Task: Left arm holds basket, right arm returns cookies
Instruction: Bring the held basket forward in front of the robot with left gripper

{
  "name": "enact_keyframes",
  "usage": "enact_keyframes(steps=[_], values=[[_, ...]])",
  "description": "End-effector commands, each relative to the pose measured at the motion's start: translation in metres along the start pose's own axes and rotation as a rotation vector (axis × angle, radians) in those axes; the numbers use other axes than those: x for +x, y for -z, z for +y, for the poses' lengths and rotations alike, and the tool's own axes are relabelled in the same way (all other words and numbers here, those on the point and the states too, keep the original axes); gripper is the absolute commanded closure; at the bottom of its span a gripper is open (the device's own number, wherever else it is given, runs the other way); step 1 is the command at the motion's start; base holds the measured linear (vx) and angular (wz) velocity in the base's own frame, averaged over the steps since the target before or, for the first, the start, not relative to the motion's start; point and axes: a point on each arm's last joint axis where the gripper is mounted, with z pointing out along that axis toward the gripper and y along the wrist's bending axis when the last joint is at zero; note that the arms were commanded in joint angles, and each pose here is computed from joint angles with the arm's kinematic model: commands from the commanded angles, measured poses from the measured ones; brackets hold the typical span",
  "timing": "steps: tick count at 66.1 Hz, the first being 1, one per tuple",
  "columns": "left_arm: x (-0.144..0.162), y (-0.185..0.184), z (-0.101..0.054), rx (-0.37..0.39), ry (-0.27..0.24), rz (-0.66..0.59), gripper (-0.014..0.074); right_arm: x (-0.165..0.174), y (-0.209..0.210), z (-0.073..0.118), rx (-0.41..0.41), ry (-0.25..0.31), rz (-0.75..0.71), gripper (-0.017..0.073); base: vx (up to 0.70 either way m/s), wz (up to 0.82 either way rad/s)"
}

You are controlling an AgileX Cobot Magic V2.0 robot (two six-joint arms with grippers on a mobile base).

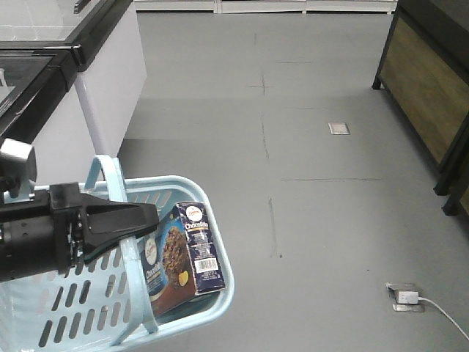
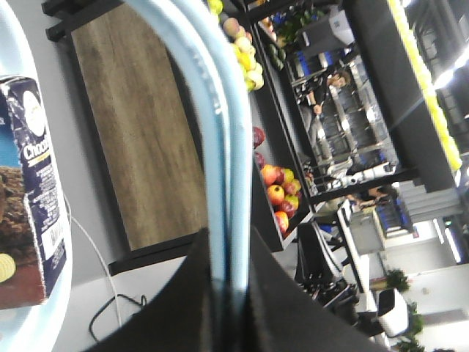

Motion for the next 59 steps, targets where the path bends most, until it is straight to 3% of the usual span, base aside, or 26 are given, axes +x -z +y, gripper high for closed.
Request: enact_keyframes(steps=[1, 14, 19, 32, 59], values=[[-0.002, -0.003, -0.023, 0.117, 0.007, -0.050, 0.0597, -0.001, 0.001, 0.000, 0.004, 0.008, -0.067, 0.0562, 0.00, 0.00], [0.007, -0.025, -0.015, 0.105, 0.047, 0.056, 0.0597, -0.001, 0.001, 0.000, 0.004, 0.008, -0.067, 0.0562, 0.00, 0.00], [0.008, -0.034, -0.014, 0.117, 0.039, 0.100, 0.0597, -0.001, 0.001, 0.000, 0.004, 0.008, -0.067, 0.0562, 0.00, 0.00], [0.003, -0.054, -0.031, 0.164, -0.008, 0.153, 0.0597, -0.001, 0.001, 0.000, 0.004, 0.008, -0.067, 0.0562, 0.00, 0.00], [0.007, -0.081, -0.051, 0.206, -0.041, 0.229, 0.0597, -0.001, 0.001, 0.000, 0.004, 0.008, -0.067, 0.0562, 0.00, 0.00]])
